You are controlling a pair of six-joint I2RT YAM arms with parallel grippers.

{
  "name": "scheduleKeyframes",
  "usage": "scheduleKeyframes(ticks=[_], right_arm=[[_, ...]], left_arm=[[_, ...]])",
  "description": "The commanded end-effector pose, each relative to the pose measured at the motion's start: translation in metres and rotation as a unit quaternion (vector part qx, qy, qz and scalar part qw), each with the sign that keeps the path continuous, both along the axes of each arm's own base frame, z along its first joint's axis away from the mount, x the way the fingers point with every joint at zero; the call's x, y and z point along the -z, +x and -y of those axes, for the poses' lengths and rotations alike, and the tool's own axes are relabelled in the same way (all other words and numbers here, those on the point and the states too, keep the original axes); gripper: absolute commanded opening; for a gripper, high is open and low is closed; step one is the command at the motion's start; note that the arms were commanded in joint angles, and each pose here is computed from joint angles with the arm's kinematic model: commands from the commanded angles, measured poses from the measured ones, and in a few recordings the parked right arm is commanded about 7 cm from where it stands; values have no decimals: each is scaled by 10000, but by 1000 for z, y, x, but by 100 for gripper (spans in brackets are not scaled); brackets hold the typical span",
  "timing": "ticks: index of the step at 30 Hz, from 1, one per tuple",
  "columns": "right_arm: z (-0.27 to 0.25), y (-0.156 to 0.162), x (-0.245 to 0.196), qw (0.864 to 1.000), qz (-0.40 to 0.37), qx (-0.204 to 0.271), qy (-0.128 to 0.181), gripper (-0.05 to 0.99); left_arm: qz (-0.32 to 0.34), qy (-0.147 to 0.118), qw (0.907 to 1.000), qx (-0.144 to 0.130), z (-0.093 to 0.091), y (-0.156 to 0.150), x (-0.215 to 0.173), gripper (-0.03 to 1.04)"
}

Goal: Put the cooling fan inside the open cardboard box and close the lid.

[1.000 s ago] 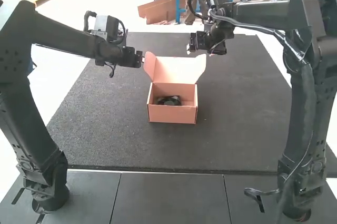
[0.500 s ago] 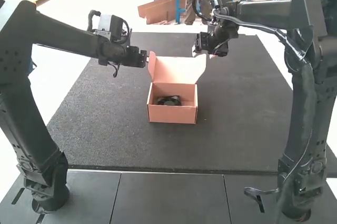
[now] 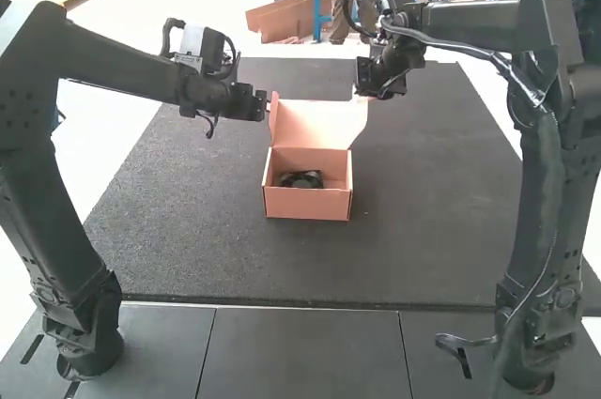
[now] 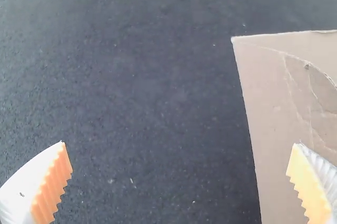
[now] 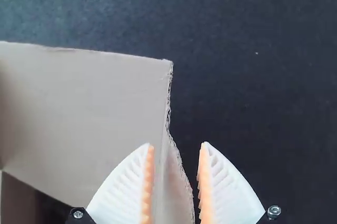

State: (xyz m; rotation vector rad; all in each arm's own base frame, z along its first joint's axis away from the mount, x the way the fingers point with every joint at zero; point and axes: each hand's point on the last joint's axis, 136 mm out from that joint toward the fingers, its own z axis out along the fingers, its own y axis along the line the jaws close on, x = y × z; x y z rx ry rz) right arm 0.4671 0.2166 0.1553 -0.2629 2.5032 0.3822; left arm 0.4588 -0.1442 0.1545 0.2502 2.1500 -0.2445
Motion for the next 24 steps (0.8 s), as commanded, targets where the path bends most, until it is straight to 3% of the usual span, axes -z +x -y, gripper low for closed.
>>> scheduleKeyframes(ticks=[1, 4, 13, 24], right_arm=[[-1, 5, -21, 9996, 157, 43, 221, 19], [-2, 4, -20, 9996, 131, 30, 241, 10], [-4, -4, -16, 9996, -51, -22, 284, -1], [-12, -21, -23, 9988, -367, -185, 268, -1]], left_arm=[[214, -125, 9997, 43, 6, 8, -21, 97], [214, -125, 9997, 43, 6, 8, -21, 97], [222, -124, 9997, 36, 6, 8, -22, 97], [252, -133, 9996, 36, 7, 10, -37, 97]])
